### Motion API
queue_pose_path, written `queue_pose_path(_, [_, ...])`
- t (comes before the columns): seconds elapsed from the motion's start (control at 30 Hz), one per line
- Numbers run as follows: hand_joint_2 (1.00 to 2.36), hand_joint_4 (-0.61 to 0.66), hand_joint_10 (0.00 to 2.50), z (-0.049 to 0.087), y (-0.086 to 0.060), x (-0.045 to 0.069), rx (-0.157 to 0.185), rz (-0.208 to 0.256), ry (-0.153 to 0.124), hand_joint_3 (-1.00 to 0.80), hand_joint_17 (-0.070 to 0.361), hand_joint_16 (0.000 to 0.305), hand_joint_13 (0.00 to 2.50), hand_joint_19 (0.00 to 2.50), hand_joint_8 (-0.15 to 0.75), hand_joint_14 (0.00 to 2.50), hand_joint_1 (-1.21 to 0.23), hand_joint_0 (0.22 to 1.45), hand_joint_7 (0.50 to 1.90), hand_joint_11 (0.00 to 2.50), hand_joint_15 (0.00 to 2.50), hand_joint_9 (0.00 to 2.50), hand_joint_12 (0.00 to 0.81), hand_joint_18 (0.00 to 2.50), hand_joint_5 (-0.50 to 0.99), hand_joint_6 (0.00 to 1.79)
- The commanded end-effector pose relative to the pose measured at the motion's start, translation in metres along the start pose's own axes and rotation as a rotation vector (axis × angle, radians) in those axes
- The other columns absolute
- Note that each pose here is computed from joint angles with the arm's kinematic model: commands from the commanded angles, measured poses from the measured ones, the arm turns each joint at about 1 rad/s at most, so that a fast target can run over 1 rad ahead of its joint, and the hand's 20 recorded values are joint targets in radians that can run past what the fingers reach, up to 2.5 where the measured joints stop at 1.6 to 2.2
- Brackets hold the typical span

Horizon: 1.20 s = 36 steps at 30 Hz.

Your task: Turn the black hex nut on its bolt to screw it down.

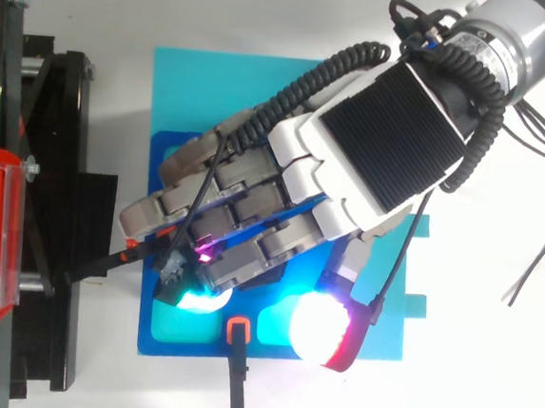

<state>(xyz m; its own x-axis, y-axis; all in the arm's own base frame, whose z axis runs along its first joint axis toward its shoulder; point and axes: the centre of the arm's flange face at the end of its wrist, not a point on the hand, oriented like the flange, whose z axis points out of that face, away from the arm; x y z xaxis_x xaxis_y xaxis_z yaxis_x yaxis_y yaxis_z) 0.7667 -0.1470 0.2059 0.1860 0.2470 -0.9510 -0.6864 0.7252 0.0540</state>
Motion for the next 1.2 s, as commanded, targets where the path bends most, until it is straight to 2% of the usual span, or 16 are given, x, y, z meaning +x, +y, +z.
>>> queue_pose_path(0.0, [1.0,0.24,0.01,-0.002,-0.005,-0.007,-0.021,0.003,-0.002,-0.5,0.105,0.047,0.4,0.51,0.297,0.0,-0.26,0.53,1.0,0.34,0.09,0.78,0.295,0.46,-0.06,0.65])
queue_pose_path(0.67, [1.0,0.24,0.01,-0.011,-0.011,-0.011,-0.016,-0.001,-0.002,-0.5,0.105,0.047,0.4,0.51,0.299,0.01,-0.27,0.53,1.01,0.34,0.09,0.79,0.295,0.47,-0.06,0.65])
queue_pose_path(0.93, [1.0,0.24,0.01,-0.021,-0.016,-0.01,-0.011,-0.003,0.003,-0.5,0.105,0.047,0.41,0.52,0.3,0.0,-0.27,0.53,1.02,0.33,0.09,0.79,0.297,0.47,-0.06,0.64])
queue_pose_path(1.17, [1.0,0.24,0.01,-0.031,-0.022,-0.013,-0.011,-0.01,0.007,-0.5,0.105,0.047,0.42,0.52,0.3,0.0,-0.27,0.53,1.03,0.34,0.1,0.79,0.298,0.47,-0.06,0.63])
